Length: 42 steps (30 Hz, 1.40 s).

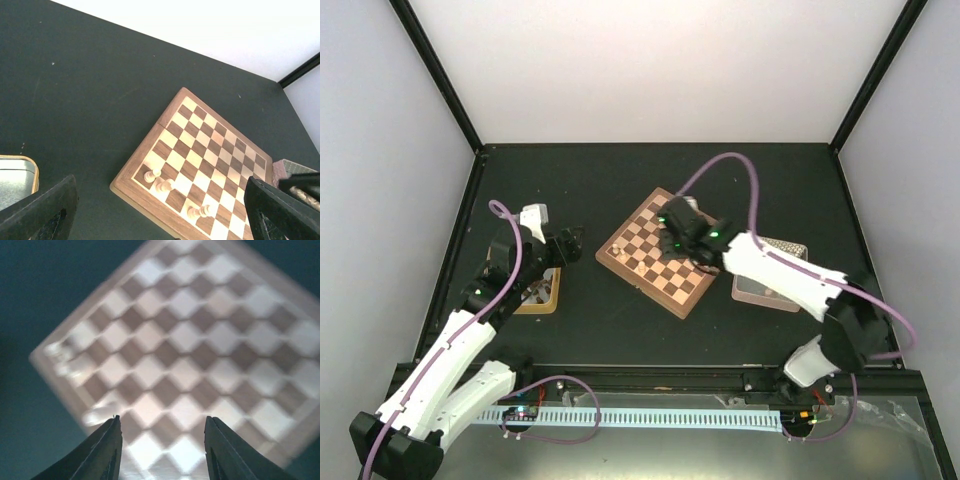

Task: Set up the chess pieces on the board
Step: Pick up the chess piece from the storage box.

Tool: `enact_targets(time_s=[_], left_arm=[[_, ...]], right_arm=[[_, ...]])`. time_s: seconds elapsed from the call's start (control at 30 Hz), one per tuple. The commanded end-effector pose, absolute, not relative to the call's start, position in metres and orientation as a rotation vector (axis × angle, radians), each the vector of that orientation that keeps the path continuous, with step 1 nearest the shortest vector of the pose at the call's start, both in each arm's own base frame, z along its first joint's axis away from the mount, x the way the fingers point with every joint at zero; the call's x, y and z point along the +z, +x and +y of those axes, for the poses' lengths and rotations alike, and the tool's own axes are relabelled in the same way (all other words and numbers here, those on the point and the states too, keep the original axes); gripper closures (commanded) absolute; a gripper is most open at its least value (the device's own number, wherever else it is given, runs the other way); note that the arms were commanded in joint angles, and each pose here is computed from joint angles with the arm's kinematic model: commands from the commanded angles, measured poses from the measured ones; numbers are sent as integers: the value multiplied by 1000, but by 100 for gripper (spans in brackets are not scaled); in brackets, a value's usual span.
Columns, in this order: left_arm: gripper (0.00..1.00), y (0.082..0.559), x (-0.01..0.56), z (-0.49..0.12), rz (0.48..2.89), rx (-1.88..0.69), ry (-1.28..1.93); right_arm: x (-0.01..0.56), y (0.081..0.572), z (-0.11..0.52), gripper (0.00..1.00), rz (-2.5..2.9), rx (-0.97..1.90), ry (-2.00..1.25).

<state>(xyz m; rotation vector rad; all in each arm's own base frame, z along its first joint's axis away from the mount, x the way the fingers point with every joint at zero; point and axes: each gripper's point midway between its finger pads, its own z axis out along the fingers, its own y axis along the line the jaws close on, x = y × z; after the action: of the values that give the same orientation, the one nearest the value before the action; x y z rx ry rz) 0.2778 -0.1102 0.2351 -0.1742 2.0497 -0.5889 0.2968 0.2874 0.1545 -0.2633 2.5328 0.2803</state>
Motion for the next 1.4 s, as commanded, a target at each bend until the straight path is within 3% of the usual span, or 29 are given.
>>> enact_targets(time_s=[0.0, 0.23, 0.47, 0.67, 0.77, 1.1, 1.37], left_arm=[[7, 278, 255, -118, 1991, -637, -101], [6, 276, 266, -130, 1955, -694, -19], [6, 277, 265, -132, 1957, -712, -24], [6, 277, 267, -132, 1957, -718, -32], [6, 276, 265, -130, 1963, -709, -45], [7, 274, 268, -128, 1946, -712, -59], [7, 273, 268, -126, 1940, -708, -65]], right_arm=[[146, 318, 190, 54, 2484, 121, 91], [106, 303, 60, 56, 2527, -118, 401], [76, 300, 11, 60, 2594, -221, 480], [69, 298, -12, 63, 2628, -455, 522], [70, 294, -20, 71, 2601, -504, 568], [51, 287, -17, 76, 2642, -368, 652], [44, 285, -7, 96, 2667, -270, 672]])
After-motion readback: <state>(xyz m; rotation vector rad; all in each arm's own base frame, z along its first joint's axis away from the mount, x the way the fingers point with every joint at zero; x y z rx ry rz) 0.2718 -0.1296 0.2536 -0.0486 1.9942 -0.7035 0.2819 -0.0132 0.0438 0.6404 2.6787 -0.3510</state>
